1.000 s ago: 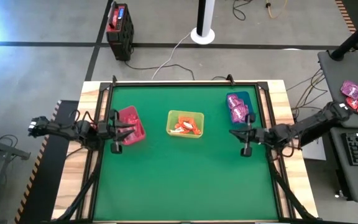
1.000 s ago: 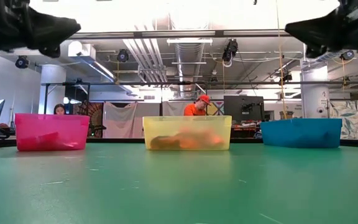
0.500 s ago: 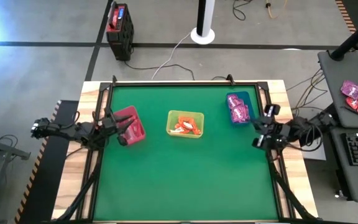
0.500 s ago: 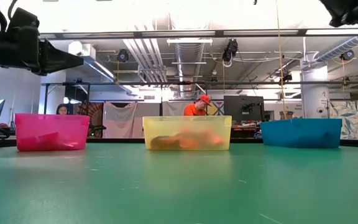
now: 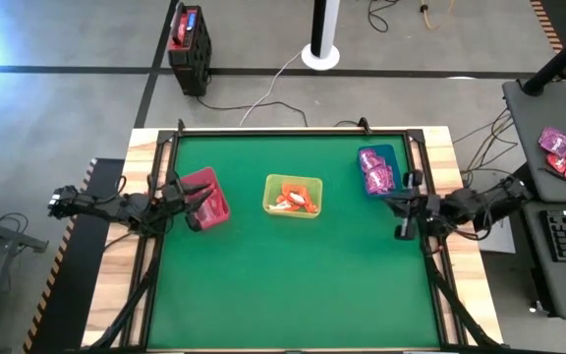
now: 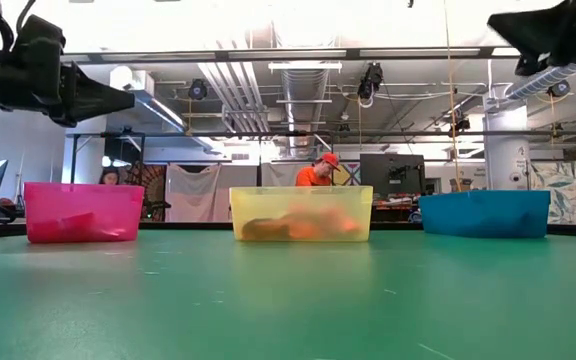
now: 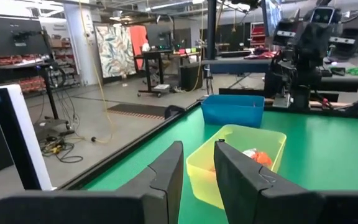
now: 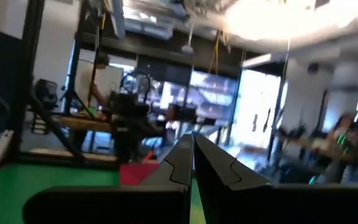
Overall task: Sort candy by brand, put in halloween buckets
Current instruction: Return to Home Position
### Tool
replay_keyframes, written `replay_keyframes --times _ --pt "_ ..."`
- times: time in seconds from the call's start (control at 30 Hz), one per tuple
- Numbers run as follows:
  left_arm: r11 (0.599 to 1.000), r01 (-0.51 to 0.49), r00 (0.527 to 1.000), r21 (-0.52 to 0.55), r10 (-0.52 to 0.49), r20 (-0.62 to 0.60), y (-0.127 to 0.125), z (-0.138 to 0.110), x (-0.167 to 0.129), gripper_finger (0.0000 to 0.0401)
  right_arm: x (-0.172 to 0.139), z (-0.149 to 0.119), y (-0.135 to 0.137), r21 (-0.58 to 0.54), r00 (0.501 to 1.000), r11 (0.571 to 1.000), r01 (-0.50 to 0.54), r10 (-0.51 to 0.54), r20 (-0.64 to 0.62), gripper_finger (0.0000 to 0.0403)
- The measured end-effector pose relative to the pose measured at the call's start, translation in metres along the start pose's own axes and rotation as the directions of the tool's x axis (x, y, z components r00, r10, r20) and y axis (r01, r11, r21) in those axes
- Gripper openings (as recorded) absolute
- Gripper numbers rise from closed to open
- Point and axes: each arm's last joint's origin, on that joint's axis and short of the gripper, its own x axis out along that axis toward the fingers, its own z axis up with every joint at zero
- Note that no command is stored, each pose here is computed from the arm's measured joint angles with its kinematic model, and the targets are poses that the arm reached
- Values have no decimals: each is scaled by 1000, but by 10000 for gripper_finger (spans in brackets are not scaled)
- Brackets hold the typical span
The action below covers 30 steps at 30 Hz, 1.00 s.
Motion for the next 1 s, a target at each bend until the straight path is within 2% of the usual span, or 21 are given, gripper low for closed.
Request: replay_keyframes --times 0.2,0.33,1.0 --pt "1000 2 1000 3 -2 -4 0 0 0 75 1 -7 3 190 997 982 -5 19 -71 9" --pt "1000 2 1000 5 -2 -6 0 0 0 75 2 -8 4 252 996 968 -3 24 -82 9" --pt "1000 3 1000 6 -3 -7 -1 0 1 75 2 -8 4 252 996 968 -3 25 -84 9"
